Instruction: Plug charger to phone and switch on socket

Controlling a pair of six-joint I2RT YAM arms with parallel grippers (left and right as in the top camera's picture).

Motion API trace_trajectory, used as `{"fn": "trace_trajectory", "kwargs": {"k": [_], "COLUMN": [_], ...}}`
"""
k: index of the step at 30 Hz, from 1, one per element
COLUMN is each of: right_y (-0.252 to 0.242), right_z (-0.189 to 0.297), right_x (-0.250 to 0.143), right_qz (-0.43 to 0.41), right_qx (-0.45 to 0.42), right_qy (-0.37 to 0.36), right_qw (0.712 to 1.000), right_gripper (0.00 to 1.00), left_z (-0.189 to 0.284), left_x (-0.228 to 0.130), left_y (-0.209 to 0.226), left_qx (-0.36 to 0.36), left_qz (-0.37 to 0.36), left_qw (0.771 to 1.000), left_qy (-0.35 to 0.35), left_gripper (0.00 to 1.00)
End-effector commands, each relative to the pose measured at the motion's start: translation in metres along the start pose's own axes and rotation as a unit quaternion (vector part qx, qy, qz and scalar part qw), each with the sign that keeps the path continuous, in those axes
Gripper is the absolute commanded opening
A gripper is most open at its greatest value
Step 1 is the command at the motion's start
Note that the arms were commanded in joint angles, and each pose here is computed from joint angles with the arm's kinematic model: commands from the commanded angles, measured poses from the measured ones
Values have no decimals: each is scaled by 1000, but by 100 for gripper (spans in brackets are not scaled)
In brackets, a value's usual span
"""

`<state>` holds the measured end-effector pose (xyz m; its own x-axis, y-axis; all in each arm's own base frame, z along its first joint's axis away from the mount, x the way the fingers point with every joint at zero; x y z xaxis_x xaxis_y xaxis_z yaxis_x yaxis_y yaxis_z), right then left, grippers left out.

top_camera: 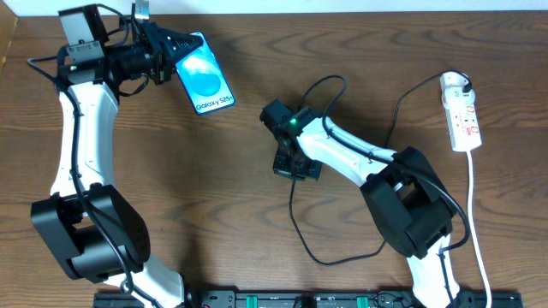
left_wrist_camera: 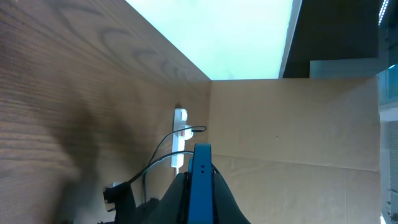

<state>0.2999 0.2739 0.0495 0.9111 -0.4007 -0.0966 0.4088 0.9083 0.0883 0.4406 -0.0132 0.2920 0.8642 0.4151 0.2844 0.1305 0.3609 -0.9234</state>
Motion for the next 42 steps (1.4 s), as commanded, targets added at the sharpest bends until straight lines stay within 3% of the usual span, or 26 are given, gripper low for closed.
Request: {"fn": "trace_trajectory", "kwargs": {"k": [1, 4, 8, 15, 27, 42], "right_y": [9, 23, 37, 47, 49, 59], "right_z": [-11, -2, 16, 56, 107, 120], "right_x": [0, 3, 4, 0, 0, 4], "right_qz": [64, 141, 234, 386, 461, 464], "right_qx": [59, 148, 267, 463, 638, 639], "right_qy": [69, 112, 154, 172, 152, 151], "right_qw": [994, 972, 922, 779, 597, 595], "right_gripper": [1, 1, 1, 1, 1, 1], "left_z": [2, 3, 3, 3, 3, 3], "left_x": [-4, -5, -7, -9, -8, 3], "left_y": [-11, -12, -16, -19, -19, -27], "left_qx": [-19, -23, -39, -52, -52, -59], "left_qz": [-8, -8, -9, -9, -14, -83], "left_qw": [1000, 1000, 999, 998, 998, 995], "left_qy": [9, 12, 22, 30, 29, 8], "left_gripper": [7, 7, 7, 7, 7, 7]}}
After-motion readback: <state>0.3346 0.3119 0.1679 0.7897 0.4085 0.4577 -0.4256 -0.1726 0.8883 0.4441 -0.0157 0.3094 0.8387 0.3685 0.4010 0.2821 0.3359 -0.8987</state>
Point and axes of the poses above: each gripper's point midway between its finger pads, its own z axis back along the fingers, its own y axis along the line the jaws close on, x = y × z, the point moved 5 cm from there along z, back along the fingers, and after that the axes turned 10 degrees about -z, right-handed, at the moved point
